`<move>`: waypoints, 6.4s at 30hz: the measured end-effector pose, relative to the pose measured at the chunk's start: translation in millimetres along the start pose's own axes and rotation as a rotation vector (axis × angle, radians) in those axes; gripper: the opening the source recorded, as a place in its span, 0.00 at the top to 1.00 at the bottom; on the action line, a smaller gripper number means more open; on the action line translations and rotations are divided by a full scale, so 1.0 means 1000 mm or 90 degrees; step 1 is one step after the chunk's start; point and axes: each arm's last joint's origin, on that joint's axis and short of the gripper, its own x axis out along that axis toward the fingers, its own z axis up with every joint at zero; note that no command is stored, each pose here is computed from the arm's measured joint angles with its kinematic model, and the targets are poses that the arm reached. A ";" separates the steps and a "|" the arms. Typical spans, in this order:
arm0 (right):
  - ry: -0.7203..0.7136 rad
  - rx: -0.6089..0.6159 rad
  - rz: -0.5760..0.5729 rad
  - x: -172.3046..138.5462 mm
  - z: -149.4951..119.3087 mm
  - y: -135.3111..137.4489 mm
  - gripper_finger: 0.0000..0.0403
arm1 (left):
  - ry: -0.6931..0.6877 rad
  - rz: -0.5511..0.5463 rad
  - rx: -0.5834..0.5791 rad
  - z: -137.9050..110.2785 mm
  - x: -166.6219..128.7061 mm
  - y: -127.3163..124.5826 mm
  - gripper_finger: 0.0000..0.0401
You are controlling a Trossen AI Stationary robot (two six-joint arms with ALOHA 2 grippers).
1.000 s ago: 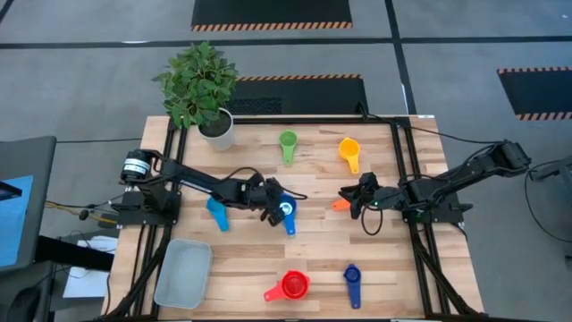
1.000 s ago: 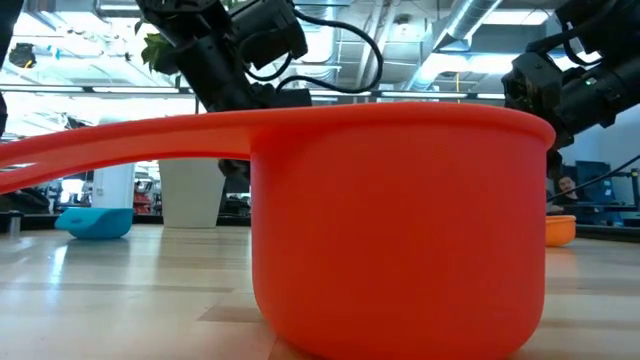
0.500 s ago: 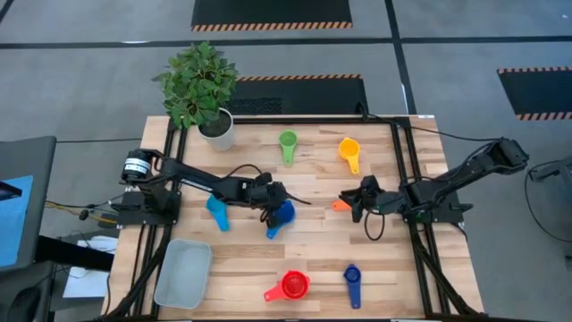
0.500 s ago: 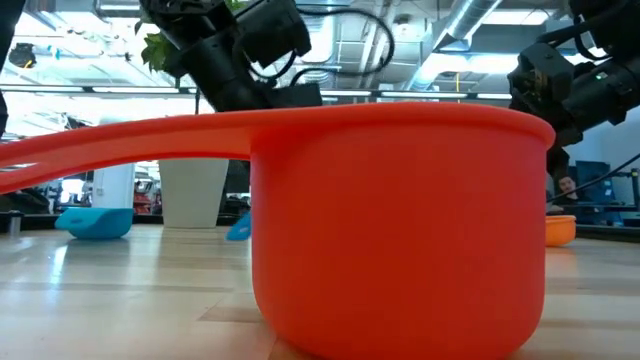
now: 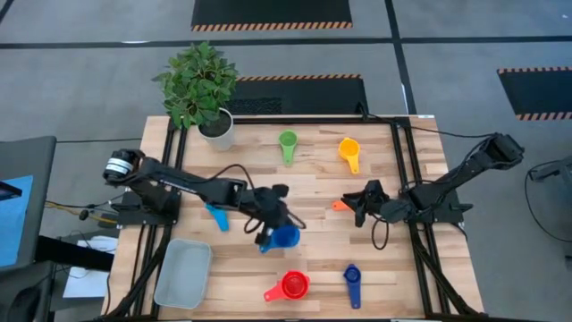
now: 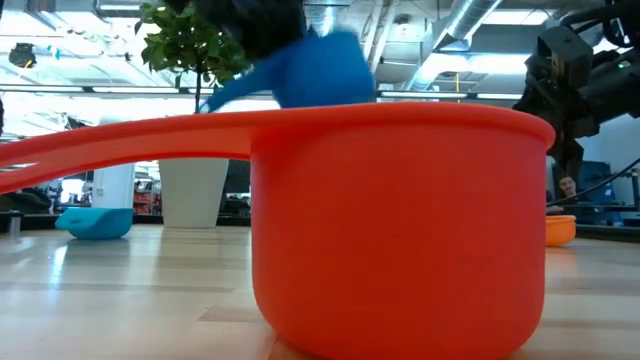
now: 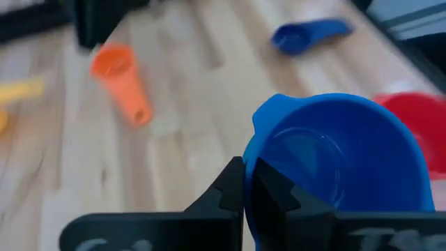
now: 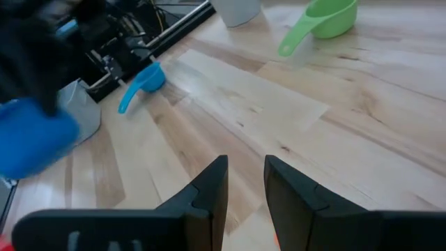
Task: Nest measuring cups in basket
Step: Stack the blue measuring cup on the red measuring cup, then adjust the stacked measuring cups, then stack the yellow measuring cup on the blue measuring cup
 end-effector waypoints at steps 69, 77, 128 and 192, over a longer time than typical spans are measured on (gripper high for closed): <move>0.011 0.002 0.016 0.004 -0.015 0.008 0.70 | 0.173 -0.180 -0.141 -0.007 0.113 -0.072 0.65; 0.013 0.000 0.014 0.004 -0.016 0.008 0.70 | 0.227 -0.088 -0.158 -0.016 0.112 -0.056 0.93; 0.178 0.016 -0.486 0.058 0.132 -0.149 0.56 | 0.097 0.463 -0.244 -0.021 0.012 0.047 0.59; -0.190 0.165 -0.156 0.118 0.075 0.028 0.94 | -0.192 0.337 -0.322 -0.079 -0.026 0.020 0.72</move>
